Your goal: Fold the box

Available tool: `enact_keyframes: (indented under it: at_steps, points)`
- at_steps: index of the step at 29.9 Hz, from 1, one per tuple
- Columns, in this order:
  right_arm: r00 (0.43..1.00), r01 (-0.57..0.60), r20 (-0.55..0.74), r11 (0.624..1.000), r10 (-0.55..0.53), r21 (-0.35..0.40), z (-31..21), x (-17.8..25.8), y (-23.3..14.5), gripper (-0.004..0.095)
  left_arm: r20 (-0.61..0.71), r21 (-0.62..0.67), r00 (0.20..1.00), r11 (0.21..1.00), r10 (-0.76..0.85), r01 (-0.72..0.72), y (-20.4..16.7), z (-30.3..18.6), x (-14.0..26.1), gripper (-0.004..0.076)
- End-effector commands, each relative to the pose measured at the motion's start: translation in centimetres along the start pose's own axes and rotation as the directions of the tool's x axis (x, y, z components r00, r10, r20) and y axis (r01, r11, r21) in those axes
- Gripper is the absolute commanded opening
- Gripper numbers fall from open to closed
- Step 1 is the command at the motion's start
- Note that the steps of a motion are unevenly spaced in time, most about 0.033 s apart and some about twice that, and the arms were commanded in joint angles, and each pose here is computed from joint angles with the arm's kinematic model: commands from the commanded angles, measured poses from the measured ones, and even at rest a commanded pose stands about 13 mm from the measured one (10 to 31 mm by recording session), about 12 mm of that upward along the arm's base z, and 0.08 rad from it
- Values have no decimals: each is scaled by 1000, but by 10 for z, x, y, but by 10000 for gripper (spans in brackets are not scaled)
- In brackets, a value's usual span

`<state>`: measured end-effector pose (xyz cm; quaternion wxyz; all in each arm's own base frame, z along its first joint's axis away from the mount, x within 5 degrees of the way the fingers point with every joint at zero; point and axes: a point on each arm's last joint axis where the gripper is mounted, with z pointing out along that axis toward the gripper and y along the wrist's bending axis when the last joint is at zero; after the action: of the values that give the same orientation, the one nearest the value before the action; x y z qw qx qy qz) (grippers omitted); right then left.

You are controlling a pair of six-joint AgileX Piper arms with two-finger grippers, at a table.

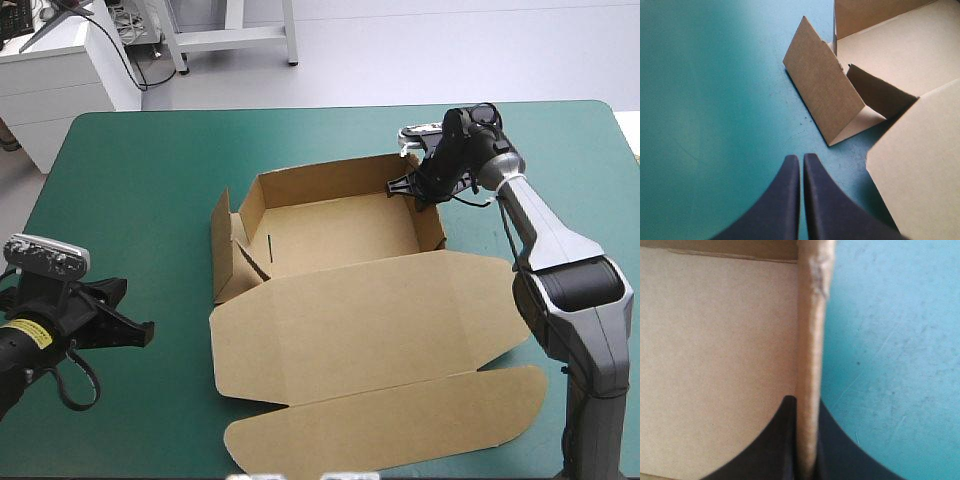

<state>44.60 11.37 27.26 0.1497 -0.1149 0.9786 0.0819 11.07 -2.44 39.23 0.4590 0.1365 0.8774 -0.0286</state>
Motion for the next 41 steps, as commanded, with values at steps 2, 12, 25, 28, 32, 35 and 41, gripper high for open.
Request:
enact_keyframes:
  at_steps: [2,12,25,28,32,35,41]
  points:
    - [991,37,128,999,-35,-8,-67,2,8,-19,82,-2,997,1000,-4,4,1,-5,-10,8]
    - [933,129,333,991,-136,41,-173,34,20,-19,78,-2,997,1000,-4,4,0,-5,-10,8]
    - [829,91,549,994,-105,54,-289,147,-4,-19,75,2,997,1000,-1,1,0,-5,-10,8]
    - [804,56,589,996,-85,68,-304,171,-8,-19,75,2,997,1000,-1,1,0,-5,-10,8]
    - [776,70,621,994,-108,85,-315,194,-3,-19,77,5,997,1000,-4,3,0,-5,-10,8]
    - [770,73,629,994,-110,85,-317,201,0,-19,89,18,996,1000,-14,13,-1,-6,-11,8]
    - [763,89,638,995,-102,52,-318,200,3,-20,76,69,996,997,-39,34,-5,13,-13,17]
